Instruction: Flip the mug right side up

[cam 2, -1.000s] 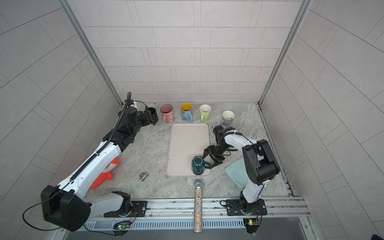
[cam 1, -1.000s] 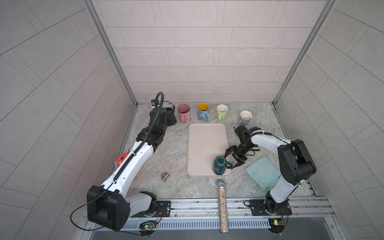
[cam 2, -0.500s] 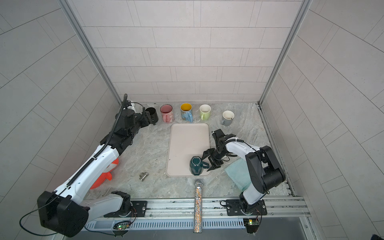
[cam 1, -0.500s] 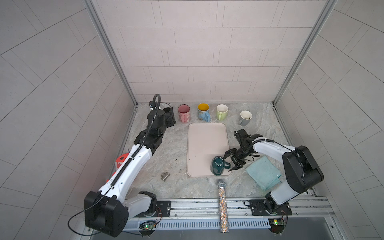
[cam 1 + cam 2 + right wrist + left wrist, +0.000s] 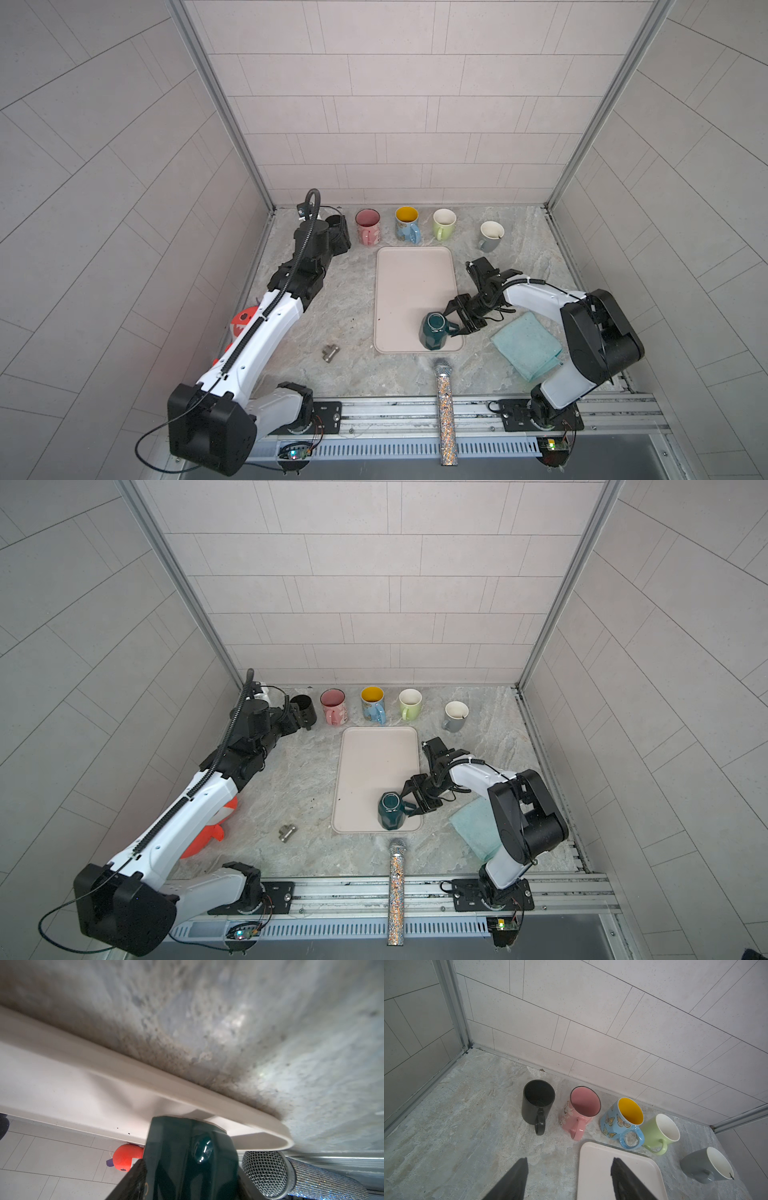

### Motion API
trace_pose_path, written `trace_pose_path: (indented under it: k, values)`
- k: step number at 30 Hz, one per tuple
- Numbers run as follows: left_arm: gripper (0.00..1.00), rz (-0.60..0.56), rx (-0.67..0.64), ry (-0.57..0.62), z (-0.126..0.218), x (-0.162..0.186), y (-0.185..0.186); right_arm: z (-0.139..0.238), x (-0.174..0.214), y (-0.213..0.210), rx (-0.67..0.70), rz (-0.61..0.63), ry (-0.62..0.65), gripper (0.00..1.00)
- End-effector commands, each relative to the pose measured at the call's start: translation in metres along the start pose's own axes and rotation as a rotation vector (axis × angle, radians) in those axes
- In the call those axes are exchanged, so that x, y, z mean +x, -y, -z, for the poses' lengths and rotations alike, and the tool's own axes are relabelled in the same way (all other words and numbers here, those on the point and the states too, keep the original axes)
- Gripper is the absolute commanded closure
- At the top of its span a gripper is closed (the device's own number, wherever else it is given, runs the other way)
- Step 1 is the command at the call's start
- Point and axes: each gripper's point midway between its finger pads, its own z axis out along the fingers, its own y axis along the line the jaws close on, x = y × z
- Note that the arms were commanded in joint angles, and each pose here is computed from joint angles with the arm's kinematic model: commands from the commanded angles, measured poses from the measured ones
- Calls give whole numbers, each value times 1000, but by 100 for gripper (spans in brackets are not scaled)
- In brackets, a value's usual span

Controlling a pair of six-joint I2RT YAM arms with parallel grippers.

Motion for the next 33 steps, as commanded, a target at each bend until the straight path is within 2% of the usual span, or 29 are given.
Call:
trace_pose_path:
  k: [1,7,21,33]
  values:
    - [31,4,-10,28,5,-7,-5,1,-4,-12,-15,-42,1,42]
    - [31,5,-14,28,4,-7,-6,11,-16,-15,9,-22,11,46]
    - [31,13,-2,22,2,-5,-4,20,5,-8,88,44,-26,46]
    - [31,14,-6,23,2,-3,-6,12,8,-7,125,48,-37,46]
